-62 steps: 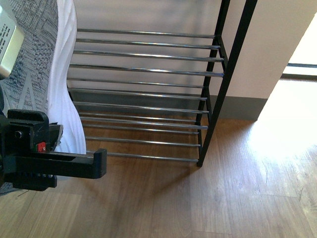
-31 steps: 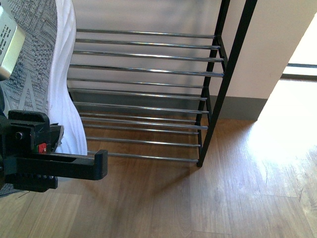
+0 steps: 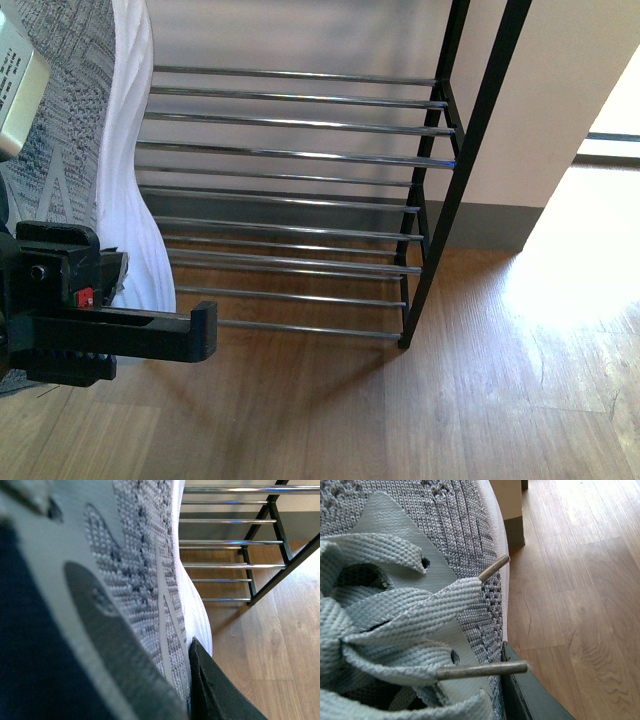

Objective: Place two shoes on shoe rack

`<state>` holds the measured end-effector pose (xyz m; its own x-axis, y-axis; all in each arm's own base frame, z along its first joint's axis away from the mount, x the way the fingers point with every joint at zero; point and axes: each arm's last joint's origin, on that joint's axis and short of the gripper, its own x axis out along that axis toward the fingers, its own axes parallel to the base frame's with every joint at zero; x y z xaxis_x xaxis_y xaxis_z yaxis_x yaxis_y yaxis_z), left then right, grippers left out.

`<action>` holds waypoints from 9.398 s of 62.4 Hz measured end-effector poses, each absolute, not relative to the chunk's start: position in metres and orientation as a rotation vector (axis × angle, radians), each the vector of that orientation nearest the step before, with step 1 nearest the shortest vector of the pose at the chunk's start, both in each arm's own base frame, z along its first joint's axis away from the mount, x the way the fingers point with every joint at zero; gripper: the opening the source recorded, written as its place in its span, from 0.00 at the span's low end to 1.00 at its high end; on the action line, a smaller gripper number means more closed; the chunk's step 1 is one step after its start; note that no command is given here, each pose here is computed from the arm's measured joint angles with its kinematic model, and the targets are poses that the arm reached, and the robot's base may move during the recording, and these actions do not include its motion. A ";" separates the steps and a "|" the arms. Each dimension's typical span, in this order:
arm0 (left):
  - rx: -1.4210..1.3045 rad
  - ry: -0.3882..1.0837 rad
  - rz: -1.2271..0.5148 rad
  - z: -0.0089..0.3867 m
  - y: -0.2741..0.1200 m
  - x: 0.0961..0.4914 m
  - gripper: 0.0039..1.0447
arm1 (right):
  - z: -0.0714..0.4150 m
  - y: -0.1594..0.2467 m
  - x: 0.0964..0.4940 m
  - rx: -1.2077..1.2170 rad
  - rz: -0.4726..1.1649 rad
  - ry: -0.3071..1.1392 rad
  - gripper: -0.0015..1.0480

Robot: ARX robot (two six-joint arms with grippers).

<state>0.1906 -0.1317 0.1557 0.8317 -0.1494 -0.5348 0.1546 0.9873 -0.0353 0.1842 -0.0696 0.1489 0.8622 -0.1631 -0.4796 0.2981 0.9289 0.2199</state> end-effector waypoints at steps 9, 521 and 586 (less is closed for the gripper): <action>0.010 0.566 -0.158 0.156 -0.131 0.191 0.03 | 0.149 -0.069 0.184 0.294 -0.243 0.473 0.03; 0.010 0.566 -0.157 0.156 -0.131 0.191 0.03 | 0.233 -0.047 0.204 0.075 -0.155 0.013 0.91; 0.010 0.566 -0.157 0.156 -0.131 0.191 0.03 | 0.174 -0.001 0.130 0.003 -0.004 0.009 0.01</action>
<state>0.1908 -0.1314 0.1557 0.8326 -0.1455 -0.5344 0.1511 0.9880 -0.0336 0.1298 -0.0006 0.1742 1.0000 -0.0042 -0.0086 0.0042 1.0000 0.0032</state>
